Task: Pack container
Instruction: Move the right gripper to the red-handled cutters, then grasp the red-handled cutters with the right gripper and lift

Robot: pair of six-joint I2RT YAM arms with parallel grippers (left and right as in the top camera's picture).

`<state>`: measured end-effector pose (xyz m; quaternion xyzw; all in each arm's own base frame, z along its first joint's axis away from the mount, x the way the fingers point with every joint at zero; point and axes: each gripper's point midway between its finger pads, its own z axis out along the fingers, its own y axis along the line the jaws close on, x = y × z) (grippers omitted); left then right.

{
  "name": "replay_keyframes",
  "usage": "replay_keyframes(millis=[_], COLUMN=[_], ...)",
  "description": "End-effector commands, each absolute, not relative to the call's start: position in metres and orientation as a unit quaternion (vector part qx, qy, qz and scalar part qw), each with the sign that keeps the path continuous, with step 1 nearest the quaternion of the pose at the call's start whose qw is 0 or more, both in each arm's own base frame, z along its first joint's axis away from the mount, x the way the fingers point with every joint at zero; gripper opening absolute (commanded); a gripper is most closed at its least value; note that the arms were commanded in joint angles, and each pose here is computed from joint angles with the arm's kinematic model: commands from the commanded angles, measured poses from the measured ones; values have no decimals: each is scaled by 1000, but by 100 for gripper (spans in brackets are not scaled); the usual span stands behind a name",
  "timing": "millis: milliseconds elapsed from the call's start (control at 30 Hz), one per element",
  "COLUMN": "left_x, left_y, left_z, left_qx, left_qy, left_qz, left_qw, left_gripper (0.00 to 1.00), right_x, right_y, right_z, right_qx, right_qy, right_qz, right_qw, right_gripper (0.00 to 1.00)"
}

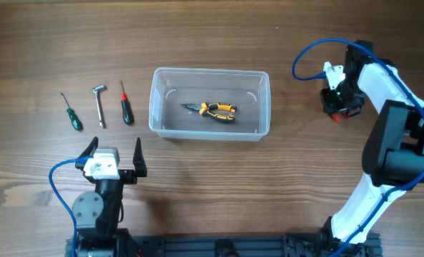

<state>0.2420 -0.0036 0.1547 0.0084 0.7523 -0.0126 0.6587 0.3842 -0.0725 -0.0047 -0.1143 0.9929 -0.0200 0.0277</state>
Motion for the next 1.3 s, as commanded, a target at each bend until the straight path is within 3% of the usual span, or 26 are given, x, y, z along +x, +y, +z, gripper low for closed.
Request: replay_keyframes(millis=[0,133,267,367,567,933,1100,1267], left_x=[242,242,242,242,242,242,242,242], left_y=[-4,-4,-4,-4,-4,-4,-4,-4], left_z=[155,155,155,155,155,155,155,155], left_qx=[14,14,14,14,14,14,14,14], left_qy=[751,751,751,751,751,751,751,751], left_qz=[-12,-12,-12,-12,-12,-12,-12,-12], left_qw=[660,660,660,660,660,660,660,660], left_gripper=[100,100,100,100,100,100,100,100], right_x=[377,377,376,376,382,468,491,486], right_y=[-69,-69,-69,-69,-69,-33,21,98], right_z=[-27,-27,-27,-27,-19,109,165,193], right_qx=[-119,-119,-119,-118,-101,-126,-188,-263], right_qy=[993,993,993,993,995,981,961,936], right_qz=[-7,-7,-7,-7,-9,30,32,59], right_qw=[6,7,4,3,13,142,203,227], right_gripper=[36,33,16,10,8,5,4,4])
